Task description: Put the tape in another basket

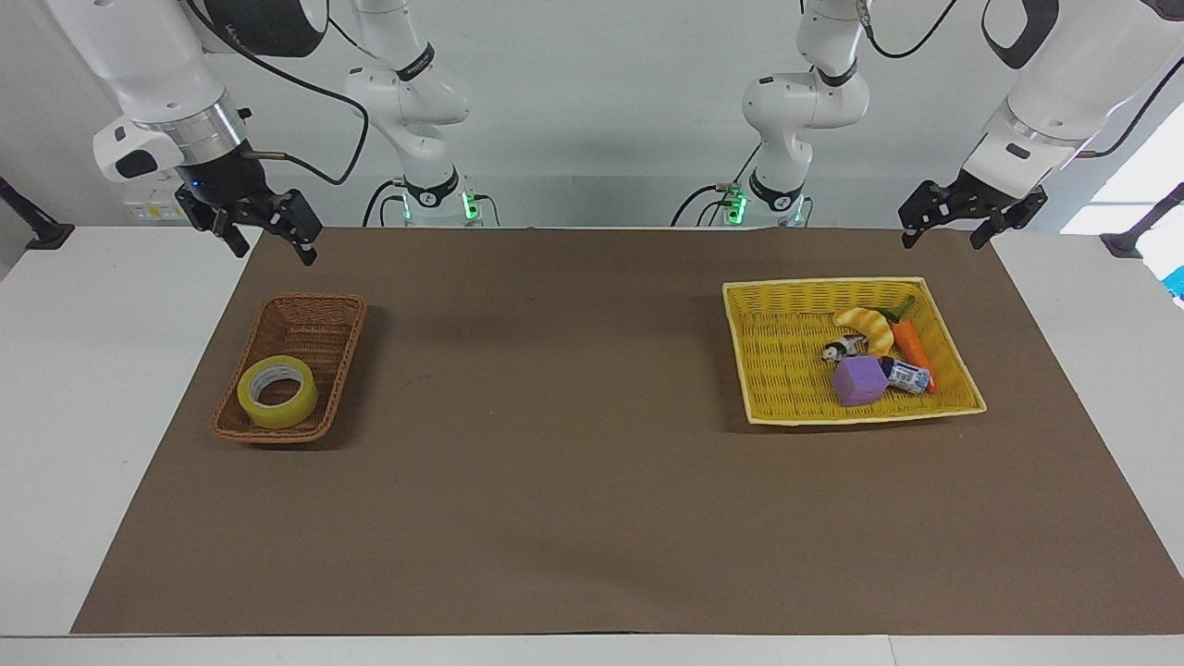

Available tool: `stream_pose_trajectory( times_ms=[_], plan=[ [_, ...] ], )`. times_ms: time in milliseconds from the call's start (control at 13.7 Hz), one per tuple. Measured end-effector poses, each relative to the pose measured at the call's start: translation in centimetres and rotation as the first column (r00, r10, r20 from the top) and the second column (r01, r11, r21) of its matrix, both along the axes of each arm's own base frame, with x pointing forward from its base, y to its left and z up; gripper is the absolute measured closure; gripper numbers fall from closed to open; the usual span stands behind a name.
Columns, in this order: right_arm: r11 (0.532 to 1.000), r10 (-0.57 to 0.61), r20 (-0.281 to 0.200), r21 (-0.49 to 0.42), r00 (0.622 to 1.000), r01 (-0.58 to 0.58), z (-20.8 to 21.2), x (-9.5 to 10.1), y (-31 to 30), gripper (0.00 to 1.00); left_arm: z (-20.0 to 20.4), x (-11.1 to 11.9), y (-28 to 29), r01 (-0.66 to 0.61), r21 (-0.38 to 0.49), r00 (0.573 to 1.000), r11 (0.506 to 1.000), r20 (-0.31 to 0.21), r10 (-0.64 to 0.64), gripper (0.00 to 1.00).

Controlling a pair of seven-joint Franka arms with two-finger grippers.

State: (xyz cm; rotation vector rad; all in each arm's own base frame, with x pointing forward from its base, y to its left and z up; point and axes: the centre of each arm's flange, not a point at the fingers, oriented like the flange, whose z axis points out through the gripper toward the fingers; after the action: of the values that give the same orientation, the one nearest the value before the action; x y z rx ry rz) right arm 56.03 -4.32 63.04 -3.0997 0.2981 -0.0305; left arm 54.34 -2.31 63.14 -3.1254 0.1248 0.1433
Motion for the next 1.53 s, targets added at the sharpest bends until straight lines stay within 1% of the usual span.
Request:
stream_pose_trajectory(
  times_ms=[219, 365, 438, 658, 877, 1096, 1388, 1535],
  plan=[
    [1.000, 0.010, -0.010, 0.000, 1.000, -0.010, 0.0, -0.2, -0.4, 0.00, 0.0, 0.0, 0.0, 0.000, 0.000, 1.000, 1.000, 0.000, 0.000, 0.00],
    [1.000, 0.010, -0.038, 0.001, 0.999, -0.010, 0.5, -0.7, -0.5, 0.00, 0.0, 0.0, 0.0, 0.000, 0.000, 1.000, 1.000, 0.000, 0.000, 0.00],
    [1.000, 0.010, -0.043, 0.000, 0.999, -0.010, 1.3, -1.0, -0.6, 0.00, 0.0, 0.0, 0.0, 0.000, 0.000, 1.000, 1.000, 0.000, 0.000, 0.00],
    [1.000, 0.003, -0.023, -0.002, 1.000, -0.003, 3.7, -2.0, -0.9, 0.00, 0.0, 0.0, 0.0, 0.000, 0.000, 1.000, 1.000, 0.000, 0.000, 0.00],
    [1.000, -0.006, -0.031, -0.001, 0.999, 0.006, 3.6, -3.3, -1.2, 0.00, 0.0, 0.0, 0.0, 0.000, 0.000, 1.000, 1.000, 0.000, 0.000, 0.00],
    [1.000, -0.022, -0.025, -0.001, 0.999, 0.022, 3.9, -3.9, -2.1, 0.00, 0.0, 0.0, 0.0, 0.000, 0.000, 1.000, 1.000, 0.000, 0.000, 0.00],
    [1.000, -0.008, 0.007, -0.005, 1.000, 0.008, 5.3, -4.4, -1.3, 0.00, 0.0, 0.0, 0.0, 0.000, 0.000, 1.000, 1.000, 0.000, 0.000, 0.00],
    [1.000, -0.004, 0.012, -0.006, 1.000, 0.004, 5.6, -4.5, -1.0, 0.00, 0.0, 0.0, 0.0, 0.000, 0.000, 1.000, 1.000, 0.000, 0.000, 0.00]
  ],
)
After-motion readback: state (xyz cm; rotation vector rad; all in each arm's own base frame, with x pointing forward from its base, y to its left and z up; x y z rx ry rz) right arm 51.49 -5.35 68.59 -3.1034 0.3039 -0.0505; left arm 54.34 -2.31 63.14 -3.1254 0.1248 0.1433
